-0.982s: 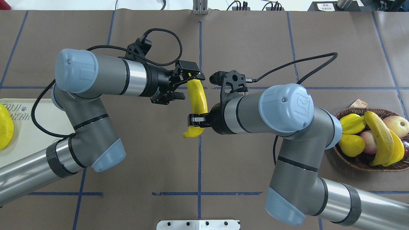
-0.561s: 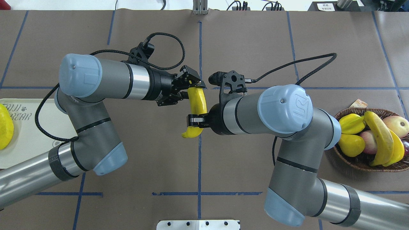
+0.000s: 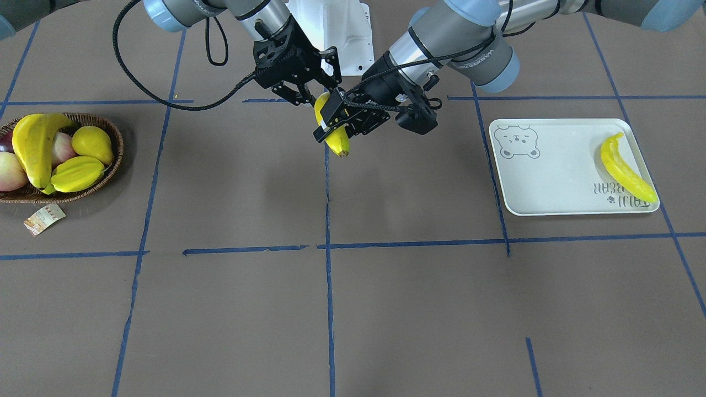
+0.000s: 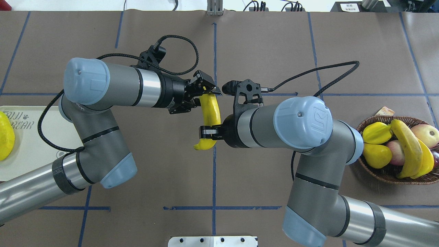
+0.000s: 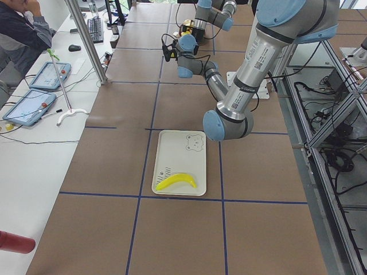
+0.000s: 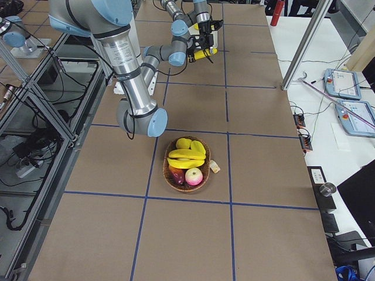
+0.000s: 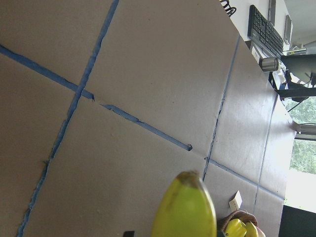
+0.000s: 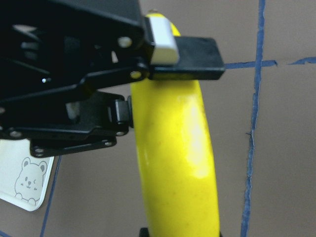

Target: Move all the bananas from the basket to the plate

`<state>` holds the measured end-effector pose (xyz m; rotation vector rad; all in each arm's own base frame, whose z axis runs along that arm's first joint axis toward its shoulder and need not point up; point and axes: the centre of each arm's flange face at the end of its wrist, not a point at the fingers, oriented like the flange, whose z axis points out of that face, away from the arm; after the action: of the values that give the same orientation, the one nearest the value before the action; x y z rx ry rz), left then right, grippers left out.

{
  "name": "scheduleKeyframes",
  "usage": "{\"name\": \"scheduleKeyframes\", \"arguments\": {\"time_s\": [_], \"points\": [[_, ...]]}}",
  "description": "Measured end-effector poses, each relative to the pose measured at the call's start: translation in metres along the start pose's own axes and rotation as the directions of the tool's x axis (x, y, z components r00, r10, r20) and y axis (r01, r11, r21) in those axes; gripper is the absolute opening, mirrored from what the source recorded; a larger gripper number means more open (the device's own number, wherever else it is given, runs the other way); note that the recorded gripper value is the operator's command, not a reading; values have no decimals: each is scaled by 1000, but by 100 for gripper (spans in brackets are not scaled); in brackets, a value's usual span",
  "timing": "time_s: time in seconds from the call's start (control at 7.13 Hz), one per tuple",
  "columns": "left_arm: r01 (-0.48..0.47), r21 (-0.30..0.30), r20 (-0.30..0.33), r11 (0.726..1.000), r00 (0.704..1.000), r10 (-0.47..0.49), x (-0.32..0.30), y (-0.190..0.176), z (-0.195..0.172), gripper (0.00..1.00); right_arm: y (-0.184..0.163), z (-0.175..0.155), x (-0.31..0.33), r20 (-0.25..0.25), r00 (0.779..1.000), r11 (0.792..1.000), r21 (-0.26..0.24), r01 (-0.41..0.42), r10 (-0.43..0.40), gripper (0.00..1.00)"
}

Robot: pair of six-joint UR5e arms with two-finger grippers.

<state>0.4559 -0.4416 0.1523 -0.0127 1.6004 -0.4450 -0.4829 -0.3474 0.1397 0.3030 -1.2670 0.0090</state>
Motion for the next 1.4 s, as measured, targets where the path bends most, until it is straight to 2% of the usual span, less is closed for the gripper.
{"name": "scheduleKeyframes", "arguments": {"time_s": [0.14, 0.28, 0.42, 0.56, 1.4], "points": [[0, 1, 0, 1000, 1000, 0, 0, 0, 0, 13, 0, 0, 0, -1, 1000, 1000, 0, 0, 0, 1], [-1, 1, 1, 1000, 1000, 1, -1, -1, 0, 0, 0, 0, 0, -1, 1000, 1000, 0, 0, 0, 3], [-1, 1, 1, 1000, 1000, 1, -1, -1, 0, 0, 0, 0, 0, 0, 1000, 1000, 0, 1, -1, 32], [-2, 1, 1, 1000, 1000, 2, -2, -1, 0, 0, 0, 0, 0, 1, 1000, 1000, 1, 1, -1, 98], [3, 8, 4, 1000, 1000, -3, -4, -6, -3, 0, -8, -6, 1, 4, 1000, 1000, 15, -23, 23, 99]]}}
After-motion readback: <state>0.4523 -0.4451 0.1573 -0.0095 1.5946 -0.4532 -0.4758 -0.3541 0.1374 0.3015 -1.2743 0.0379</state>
